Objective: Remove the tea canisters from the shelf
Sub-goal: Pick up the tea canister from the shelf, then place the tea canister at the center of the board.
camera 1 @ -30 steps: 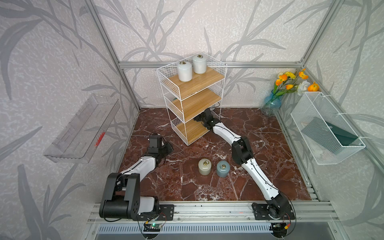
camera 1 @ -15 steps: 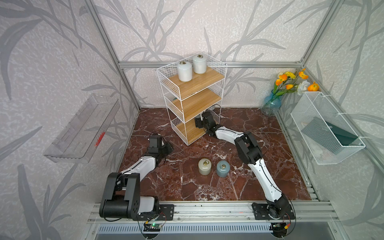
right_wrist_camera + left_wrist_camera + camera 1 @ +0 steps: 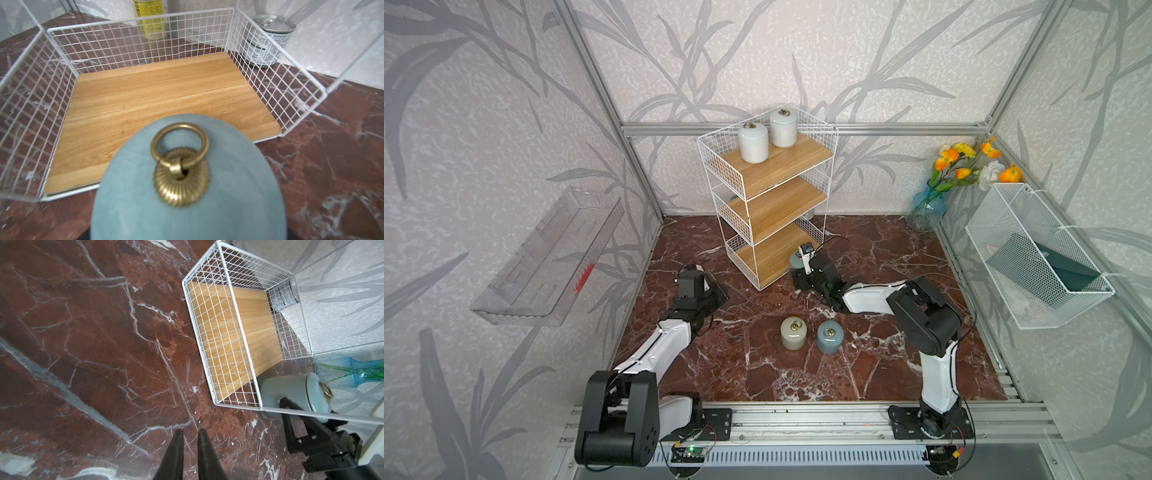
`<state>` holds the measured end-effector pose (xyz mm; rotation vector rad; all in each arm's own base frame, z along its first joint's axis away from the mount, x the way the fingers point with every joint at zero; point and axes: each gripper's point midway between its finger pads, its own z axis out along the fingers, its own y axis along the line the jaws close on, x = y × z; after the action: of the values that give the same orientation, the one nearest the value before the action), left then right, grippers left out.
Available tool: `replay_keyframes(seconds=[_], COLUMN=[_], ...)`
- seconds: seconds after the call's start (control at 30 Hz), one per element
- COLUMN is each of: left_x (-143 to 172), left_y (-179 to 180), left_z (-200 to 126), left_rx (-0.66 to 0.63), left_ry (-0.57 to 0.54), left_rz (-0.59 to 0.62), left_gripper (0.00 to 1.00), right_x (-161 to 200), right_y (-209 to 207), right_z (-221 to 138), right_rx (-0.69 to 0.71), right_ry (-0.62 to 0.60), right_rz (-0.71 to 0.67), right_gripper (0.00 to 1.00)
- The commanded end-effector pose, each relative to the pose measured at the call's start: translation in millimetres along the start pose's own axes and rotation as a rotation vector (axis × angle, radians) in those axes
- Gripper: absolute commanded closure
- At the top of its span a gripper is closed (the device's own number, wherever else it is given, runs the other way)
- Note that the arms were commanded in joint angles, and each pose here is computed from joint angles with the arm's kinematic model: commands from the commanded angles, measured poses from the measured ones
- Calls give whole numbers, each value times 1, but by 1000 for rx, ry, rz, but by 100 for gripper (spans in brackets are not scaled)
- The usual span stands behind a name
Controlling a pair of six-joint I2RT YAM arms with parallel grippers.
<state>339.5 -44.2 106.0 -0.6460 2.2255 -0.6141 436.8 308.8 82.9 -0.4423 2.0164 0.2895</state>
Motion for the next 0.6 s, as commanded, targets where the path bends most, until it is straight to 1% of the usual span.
replay_keyframes(seconds=[0.0, 0.13, 0.33, 0.4, 0.57], left_x=[8, 11, 15, 15, 16], left_y=[8, 7, 6, 5, 5], left_z=[-9, -17, -26, -29, -35], left_rx=[-26, -15, -2, -1, 0], left_ry=[7, 0, -9, -14, -14], left_rz=[9, 5, -5, -7, -11], left_gripper=[84, 84, 84, 84, 84], right_x=[-63, -45, -19, -12, 5], right_y=[-3, 5, 12, 13, 7], right_z=[-35, -51, -60, -60, -61], right_rx=[-9, -59, -111, -111, -89], right_ry=[-215, -191, -141, -127, -98], right_rz=[62, 64, 90, 84, 80], right_gripper=[30, 30, 29, 27, 27])
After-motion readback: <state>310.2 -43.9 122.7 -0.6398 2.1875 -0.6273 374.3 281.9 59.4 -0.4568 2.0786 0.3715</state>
